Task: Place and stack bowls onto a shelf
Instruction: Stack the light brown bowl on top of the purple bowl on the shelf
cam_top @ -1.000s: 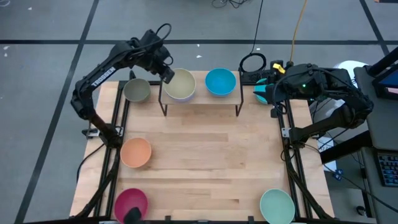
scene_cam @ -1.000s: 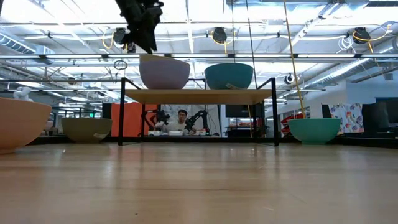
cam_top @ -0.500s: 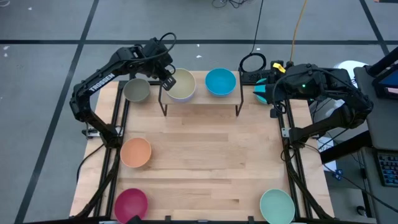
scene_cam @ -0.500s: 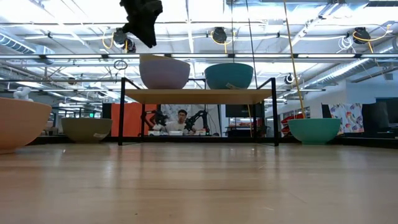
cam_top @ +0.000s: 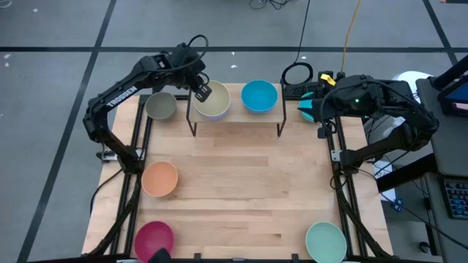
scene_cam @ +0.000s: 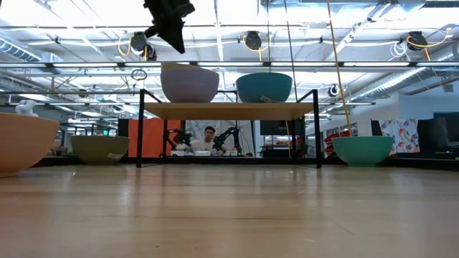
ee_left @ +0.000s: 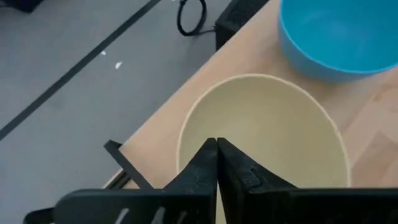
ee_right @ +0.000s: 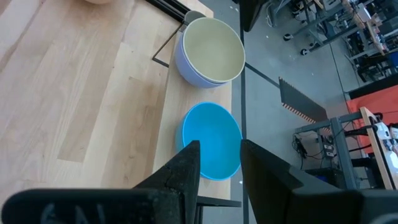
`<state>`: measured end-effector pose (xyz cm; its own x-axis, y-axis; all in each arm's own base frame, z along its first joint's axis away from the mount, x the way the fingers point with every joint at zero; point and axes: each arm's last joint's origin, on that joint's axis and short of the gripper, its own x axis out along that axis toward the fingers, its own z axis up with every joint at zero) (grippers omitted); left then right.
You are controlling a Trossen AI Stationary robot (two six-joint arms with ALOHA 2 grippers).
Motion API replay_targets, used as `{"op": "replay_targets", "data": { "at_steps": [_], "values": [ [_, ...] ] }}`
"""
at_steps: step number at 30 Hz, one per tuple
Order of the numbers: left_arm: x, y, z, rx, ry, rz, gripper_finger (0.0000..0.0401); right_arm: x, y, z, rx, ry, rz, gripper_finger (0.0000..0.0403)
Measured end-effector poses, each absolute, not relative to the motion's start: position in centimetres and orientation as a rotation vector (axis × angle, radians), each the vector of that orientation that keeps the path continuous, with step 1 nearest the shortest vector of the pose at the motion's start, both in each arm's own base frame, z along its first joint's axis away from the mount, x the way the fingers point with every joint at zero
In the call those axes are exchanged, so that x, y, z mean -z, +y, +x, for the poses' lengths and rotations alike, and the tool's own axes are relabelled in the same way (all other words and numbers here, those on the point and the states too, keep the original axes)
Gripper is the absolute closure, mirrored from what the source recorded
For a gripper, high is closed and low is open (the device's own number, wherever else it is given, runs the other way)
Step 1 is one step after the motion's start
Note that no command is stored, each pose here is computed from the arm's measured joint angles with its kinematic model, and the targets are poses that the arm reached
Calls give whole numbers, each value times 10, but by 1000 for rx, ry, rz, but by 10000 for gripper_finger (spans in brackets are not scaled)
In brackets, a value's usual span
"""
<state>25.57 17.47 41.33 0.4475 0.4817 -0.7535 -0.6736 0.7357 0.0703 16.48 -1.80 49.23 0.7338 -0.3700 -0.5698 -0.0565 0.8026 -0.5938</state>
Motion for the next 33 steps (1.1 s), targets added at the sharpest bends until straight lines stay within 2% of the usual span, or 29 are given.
{"op": "replay_targets", "data": {
  "at_steps": [33],
  "values": [
    [-376, 211, 276, -792, 965, -234, 400, -492, -18, 165, 183, 739, -632, 293]
  ]
}}
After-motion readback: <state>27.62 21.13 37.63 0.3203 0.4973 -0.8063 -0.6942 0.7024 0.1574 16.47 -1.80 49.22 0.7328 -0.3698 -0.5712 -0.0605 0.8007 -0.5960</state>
